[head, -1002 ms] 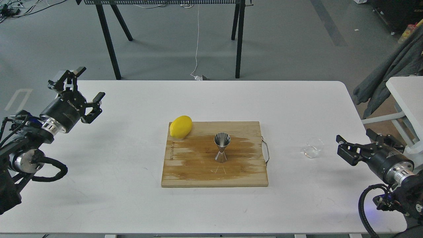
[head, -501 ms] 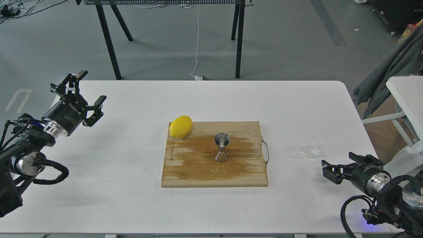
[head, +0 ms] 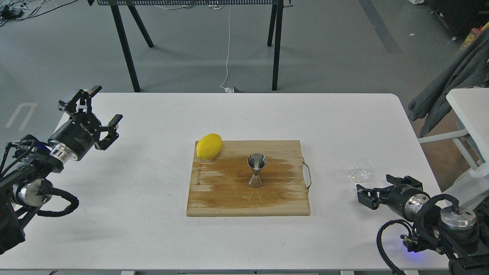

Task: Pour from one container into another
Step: 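Reach the right gripper to the small clear glass and grasp it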

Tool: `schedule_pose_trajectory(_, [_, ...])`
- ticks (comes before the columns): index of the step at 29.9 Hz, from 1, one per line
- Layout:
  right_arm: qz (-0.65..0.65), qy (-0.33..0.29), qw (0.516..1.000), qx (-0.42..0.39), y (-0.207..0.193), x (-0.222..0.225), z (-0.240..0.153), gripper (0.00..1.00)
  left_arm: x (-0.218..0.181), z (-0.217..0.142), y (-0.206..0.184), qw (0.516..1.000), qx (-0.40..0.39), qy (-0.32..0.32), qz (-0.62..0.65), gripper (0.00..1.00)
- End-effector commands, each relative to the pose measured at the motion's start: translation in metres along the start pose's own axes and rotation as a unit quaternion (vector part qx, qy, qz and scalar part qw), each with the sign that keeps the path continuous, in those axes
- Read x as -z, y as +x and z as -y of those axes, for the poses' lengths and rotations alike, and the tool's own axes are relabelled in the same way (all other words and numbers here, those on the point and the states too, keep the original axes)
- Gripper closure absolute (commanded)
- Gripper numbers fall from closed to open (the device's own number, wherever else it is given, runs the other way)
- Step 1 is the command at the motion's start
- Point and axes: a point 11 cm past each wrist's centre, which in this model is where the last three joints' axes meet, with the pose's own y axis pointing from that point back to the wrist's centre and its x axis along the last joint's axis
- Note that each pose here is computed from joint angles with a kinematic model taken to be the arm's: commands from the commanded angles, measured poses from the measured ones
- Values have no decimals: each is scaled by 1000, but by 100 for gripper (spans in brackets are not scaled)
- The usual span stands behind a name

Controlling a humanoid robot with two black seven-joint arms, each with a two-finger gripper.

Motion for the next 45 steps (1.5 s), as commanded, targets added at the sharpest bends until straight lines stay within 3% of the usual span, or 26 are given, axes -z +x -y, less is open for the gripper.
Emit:
schedule_pose_trajectory(1, [-3, -6, 1000, 6, -7, -6, 4, 1, 1, -1, 0, 1000, 0, 1, 1, 1])
schedule_pose_trajectory(10, [-10, -6, 1000, 15, -22, -9, 13, 1, 6, -4, 1, 1000, -3, 6, -1, 1])
schedule_pose_trajectory(21, [-14, -10, 1000, 16, -21, -17, 17, 22, 6, -4, 2, 1000, -3, 7, -1, 1])
schedule_pose_trajectory(34, [-13, -2, 1000, 21, -23, -15, 17, 23, 8, -6, 2, 1000, -5, 8, -1, 1])
schedule_pose_trajectory(45, [-15, 0, 999, 31, -23, -15, 17, 38, 7, -6, 3, 1000, -5, 8, -1, 1])
